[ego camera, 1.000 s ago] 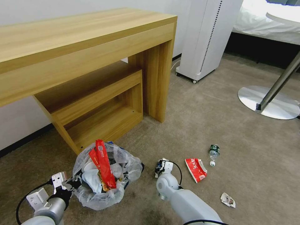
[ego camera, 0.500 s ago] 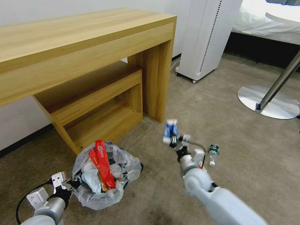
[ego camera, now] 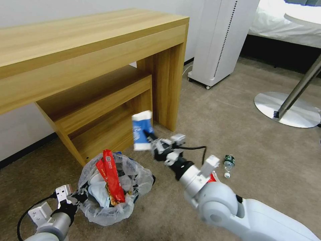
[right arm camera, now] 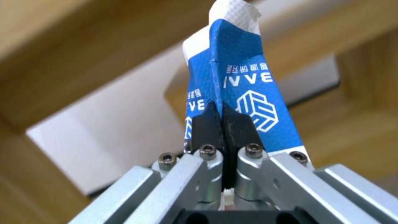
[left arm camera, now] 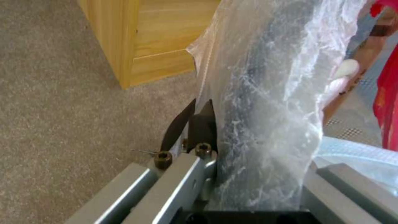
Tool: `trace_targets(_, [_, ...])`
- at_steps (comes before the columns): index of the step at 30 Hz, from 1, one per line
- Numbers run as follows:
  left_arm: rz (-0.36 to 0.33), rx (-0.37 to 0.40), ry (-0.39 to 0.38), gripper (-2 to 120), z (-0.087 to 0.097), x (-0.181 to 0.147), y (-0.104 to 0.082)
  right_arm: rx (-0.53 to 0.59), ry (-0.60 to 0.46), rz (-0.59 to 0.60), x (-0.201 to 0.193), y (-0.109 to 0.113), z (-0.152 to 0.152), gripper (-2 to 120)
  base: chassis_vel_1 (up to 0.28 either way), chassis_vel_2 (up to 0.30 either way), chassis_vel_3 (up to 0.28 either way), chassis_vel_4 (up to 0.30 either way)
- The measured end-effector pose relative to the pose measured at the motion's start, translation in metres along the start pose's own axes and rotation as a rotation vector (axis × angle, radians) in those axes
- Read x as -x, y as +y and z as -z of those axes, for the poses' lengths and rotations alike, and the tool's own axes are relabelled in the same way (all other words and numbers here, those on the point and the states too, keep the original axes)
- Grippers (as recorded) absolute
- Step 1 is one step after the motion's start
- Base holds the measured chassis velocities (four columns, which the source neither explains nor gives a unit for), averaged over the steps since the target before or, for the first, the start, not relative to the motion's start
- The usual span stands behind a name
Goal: Pick up the trash bin and place the garbage on the floor into it.
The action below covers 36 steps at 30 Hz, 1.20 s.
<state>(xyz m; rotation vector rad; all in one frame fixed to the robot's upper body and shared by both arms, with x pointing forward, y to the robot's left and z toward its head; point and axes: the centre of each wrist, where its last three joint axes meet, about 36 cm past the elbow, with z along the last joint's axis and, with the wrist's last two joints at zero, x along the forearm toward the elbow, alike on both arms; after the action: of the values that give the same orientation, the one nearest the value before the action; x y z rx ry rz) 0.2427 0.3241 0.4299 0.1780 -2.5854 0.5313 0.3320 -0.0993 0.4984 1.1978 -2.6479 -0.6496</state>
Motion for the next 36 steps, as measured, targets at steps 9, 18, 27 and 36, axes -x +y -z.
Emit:
trace_targets(9, [0.006, -0.005, -0.004, 0, -0.002, -0.005, -0.003, 0.056, 0.243, -0.023, 0.018, 0.023, -0.048, 0, 0.0, 0.0, 0.0, 0.0])
trace_targets(18, [0.016, -0.007, -0.009, 0, -0.003, -0.007, -0.002, 0.042, 0.352, -0.07, 0.027, 0.033, -0.081, 0, 0.0, 0.0, 0.0, 0.0])
trace_targets(27, [0.02, -0.004, -0.009, 0, -0.008, -0.01, -0.001, 0.024, 0.392, -0.088, 0.062, 0.047, -0.099, 0, 0.0, 0.0, 0.0, 0.0])
trace_targets(36, [0.017, -0.007, -0.017, 0, -0.006, -0.007, -0.002, -0.016, 0.471, -0.177, 0.064, 0.052, -0.102, 0, 0.0, 0.0, 0.0, 0.0])
